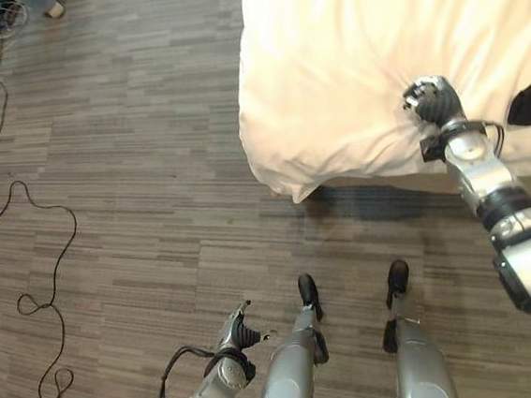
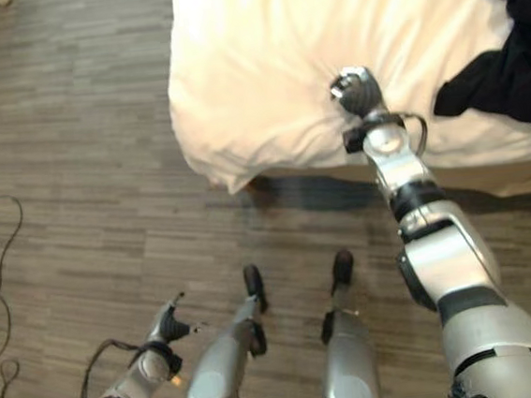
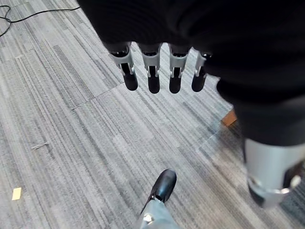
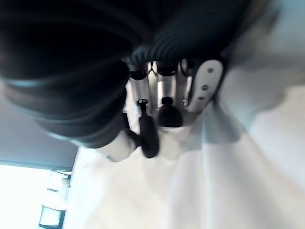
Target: Tidy up the quilt and then pick up the clothes from the bed and put them into the laundry hamper.
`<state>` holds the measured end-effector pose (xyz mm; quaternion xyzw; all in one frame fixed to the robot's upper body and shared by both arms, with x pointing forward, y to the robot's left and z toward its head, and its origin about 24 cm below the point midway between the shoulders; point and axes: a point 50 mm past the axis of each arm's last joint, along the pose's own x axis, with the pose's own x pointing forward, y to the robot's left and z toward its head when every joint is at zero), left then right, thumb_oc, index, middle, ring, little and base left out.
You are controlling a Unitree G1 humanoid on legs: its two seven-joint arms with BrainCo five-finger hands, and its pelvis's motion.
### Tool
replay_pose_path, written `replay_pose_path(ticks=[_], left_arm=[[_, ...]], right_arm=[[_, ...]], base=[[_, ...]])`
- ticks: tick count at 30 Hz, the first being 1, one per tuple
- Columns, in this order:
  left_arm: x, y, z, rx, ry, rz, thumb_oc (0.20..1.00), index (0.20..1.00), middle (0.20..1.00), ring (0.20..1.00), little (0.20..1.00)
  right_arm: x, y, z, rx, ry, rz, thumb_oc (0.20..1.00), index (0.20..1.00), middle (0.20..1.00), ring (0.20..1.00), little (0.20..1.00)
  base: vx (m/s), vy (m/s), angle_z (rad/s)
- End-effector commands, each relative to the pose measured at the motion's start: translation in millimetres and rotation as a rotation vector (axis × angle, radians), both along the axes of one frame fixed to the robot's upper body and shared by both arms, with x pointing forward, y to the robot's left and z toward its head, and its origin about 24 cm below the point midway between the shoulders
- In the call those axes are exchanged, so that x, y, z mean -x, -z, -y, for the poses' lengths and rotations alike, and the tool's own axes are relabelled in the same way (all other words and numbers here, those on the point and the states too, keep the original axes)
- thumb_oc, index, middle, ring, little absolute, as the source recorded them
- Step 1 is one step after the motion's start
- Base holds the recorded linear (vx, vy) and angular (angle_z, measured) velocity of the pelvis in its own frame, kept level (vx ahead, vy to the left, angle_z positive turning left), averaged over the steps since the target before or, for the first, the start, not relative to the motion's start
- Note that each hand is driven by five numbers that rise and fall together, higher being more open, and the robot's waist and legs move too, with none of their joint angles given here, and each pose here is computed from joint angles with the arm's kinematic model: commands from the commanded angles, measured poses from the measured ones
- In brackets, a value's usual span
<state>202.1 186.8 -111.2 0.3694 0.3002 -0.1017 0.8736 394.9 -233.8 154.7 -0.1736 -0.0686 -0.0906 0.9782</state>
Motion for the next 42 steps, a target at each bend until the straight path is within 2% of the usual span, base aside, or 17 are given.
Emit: replay_pose_path(ticks=[1,3,6,7,8,10,13,17,18,23,28,30,33,34,37,42], left_arm=[[8.3,9.0,-14.9,-0.076,-0.041,-0.081,1.0,1.0,1.0,1.0,1.0],[19.2,15.0,-25.5,-0.111,-0.06,-0.141,1.0,1.0,1.0,1.0,1.0],[29.7,17.1,-43.6,-0.137,-0.116,-0.179,1.0,1.0,1.0,1.0,1.0],[34.2,17.2,-53.1,-0.151,-0.144,-0.196,1.0,1.0,1.0,1.0,1.0],[40.1,18.1,-60.6,-0.163,-0.165,-0.215,1.0,1.0,1.0,1.0,1.0],[53.3,22.5,-69.1,-0.198,-0.164,-0.268,1.0,1.0,1.0,1.0,1.0],[68.5,29.1,-73.4,-0.212,-0.197,-0.338,1.0,1.0,1.0,1.0,1.0],[72.2,33.7,-62.0,-0.182,-0.198,-0.343,1.0,1.0,1.0,1.0,1.0],[70.5,35.4,-52.9,-0.165,-0.197,-0.328,1.0,1.0,1.0,1.0,1.0],[57.8,34.5,-35.2,-0.132,-0.161,-0.285,1.0,1.0,1.0,1.0,1.0],[48.9,32.0,-31.1,-0.19,-0.033,-0.286,1.0,1.0,1.0,1.0,1.0],[28.7,21.9,-32.2,-0.202,-0.044,-0.209,1.0,1.0,1.0,1.0,1.0],[23.1,19.0,-32.8,-0.216,-0.039,-0.189,1.0,1.0,1.0,1.0,1.0],[9.6,11.7,-32.3,-0.233,-0.007,-0.144,1.0,1.0,1.0,1.0,1.0],[0.3,7.0,-33.0,-0.274,0.048,-0.13,1.0,1.0,1.0,1.0,1.0],[16.4,16.5,-35.4,-0.286,0.046,-0.196,1.0,1.0,1.0,1.0,1.0]], right_arm=[[116.7,186.6,67.3,-0.122,0.33,-0.648,0.2,0.2,0.2,0.2,0.2],[181.0,236.1,71.6,-0.197,0.404,-0.823,0.2,0.2,0.2,0.2,0.2],[240.4,273.4,59.5,-0.203,0.406,-1.007,0.2,0.2,0.2,0.2,0.2],[254.6,281.1,54.7,-0.195,0.39,-1.059,0.325,0.325,0.325,0.325,0.325],[266.4,287.8,47.5,-0.188,0.368,-1.098,1.0,1.0,1.0,1.0,1.0],[287.7,298.0,38.5,-0.161,0.332,-1.179,1.0,1.0,1.0,1.0,1.0],[290.0,302.0,32.2,-0.109,0.288,-1.231,1.0,1.0,1.0,1.0,1.0],[263.1,295.4,25.6,0.012,0.197,-1.188,1.0,1.0,1.0,1.0,1.0],[249.7,291.7,17.1,0.042,0.147,-1.144,1.0,1.0,1.0,1.0,1.0],[239.2,290.1,8.3,0.112,0.099,-1.128,1.0,1.0,1.0,1.0,1.0],[245.5,292.3,2.5,0.155,0.056,-1.126,1.0,1.0,1.0,1.0,1.0],[240.2,287.1,7.3,0.186,0.095,-1.085,1.0,1.0,1.0,1.0,1.0],[239.8,286.1,8.2,0.159,0.123,-1.071,1.0,1.0,1.0,1.0,1.0],[256.1,291.5,9.9,0.094,0.171,-1.093,1.0,1.0,1.0,1.0,1.0],[261.5,293.9,6.4,0.08,0.157,-1.105,1.0,1.0,1.0,1.0,1.0],[264.2,292.8,8.0,0.126,0.151,-1.095,1.0,1.0,1.0,1.0,1.0]], base=[[0.2,0.076,0.0],[0.22,0.031,-0.07],[0.17,-0.031,-0.55],[0.19,-0.146,-1.71],[0.21,-0.166,-1.67],[0.19,-0.242,-1.81],[0.33,-0.313,-1.7],[0.24,-0.143,-2.26],[0.32,0.057,-2.56],[0.29,0.114,-1.89],[0.36,0.155,-1.22],[0.36,0.153,-0.94],[0.3,0.117,-0.91],[0.44,0.115,-0.52],[0.62,0.049,-0.26],[0.49,0.019,-0.01]])
